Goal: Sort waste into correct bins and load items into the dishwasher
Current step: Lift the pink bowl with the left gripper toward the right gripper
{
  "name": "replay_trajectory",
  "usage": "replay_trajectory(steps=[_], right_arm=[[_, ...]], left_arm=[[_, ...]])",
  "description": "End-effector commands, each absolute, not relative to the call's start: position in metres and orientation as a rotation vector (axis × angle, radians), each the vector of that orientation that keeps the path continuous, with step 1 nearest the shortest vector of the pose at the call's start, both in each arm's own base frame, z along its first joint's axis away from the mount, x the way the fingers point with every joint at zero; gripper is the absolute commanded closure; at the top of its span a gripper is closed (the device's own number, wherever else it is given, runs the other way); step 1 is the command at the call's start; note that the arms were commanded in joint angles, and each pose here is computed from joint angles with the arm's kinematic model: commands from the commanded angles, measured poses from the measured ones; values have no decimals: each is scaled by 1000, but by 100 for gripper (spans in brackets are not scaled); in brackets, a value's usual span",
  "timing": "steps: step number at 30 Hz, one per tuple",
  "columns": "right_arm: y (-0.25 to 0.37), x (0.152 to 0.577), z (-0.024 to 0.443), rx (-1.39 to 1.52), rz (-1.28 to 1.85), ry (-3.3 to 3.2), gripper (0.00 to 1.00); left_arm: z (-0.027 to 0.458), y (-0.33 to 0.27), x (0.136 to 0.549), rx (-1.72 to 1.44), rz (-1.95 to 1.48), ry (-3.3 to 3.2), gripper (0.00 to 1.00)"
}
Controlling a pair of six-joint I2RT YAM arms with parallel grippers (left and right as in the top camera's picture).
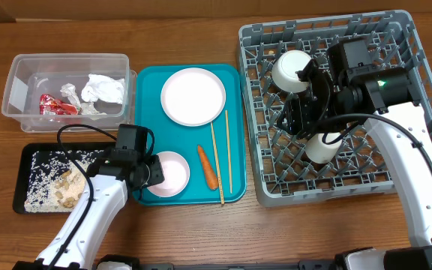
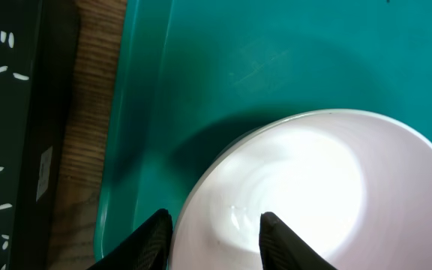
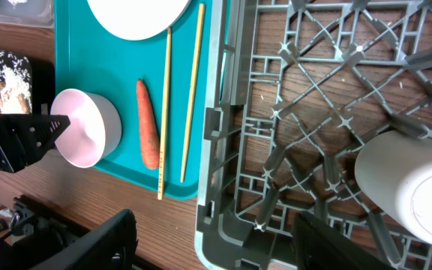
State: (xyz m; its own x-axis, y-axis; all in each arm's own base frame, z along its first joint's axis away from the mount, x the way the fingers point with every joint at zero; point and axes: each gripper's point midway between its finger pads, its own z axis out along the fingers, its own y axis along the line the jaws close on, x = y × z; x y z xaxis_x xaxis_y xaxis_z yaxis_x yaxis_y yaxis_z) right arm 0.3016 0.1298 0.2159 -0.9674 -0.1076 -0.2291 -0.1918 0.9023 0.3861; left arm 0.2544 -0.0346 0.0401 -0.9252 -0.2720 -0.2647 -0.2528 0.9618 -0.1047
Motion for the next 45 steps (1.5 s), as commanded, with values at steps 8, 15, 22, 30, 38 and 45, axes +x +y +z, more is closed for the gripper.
replay_trajectory(steps=[8, 15, 22, 30, 38, 45], right_arm=[[132, 304, 221, -230, 629, 2845, 30], [131, 304, 221, -230, 629, 2845, 29], [128, 302, 219, -223, 598, 2860, 25], [124, 300, 217, -217, 569, 2878, 22], [124, 300, 217, -217, 569, 2878, 16], [126, 304, 218, -220, 578, 2858, 16]], left_arm=[[35, -34, 238, -387, -93, 2901, 61], [34, -32, 233, -391, -80, 2921, 65], [33, -32, 229, -393, -74, 2935, 83], [33, -32, 229, -394, -75, 2935, 93], [36, -30, 231, -394, -63, 2932, 96], [87, -27, 257, -394, -24, 2871, 96]])
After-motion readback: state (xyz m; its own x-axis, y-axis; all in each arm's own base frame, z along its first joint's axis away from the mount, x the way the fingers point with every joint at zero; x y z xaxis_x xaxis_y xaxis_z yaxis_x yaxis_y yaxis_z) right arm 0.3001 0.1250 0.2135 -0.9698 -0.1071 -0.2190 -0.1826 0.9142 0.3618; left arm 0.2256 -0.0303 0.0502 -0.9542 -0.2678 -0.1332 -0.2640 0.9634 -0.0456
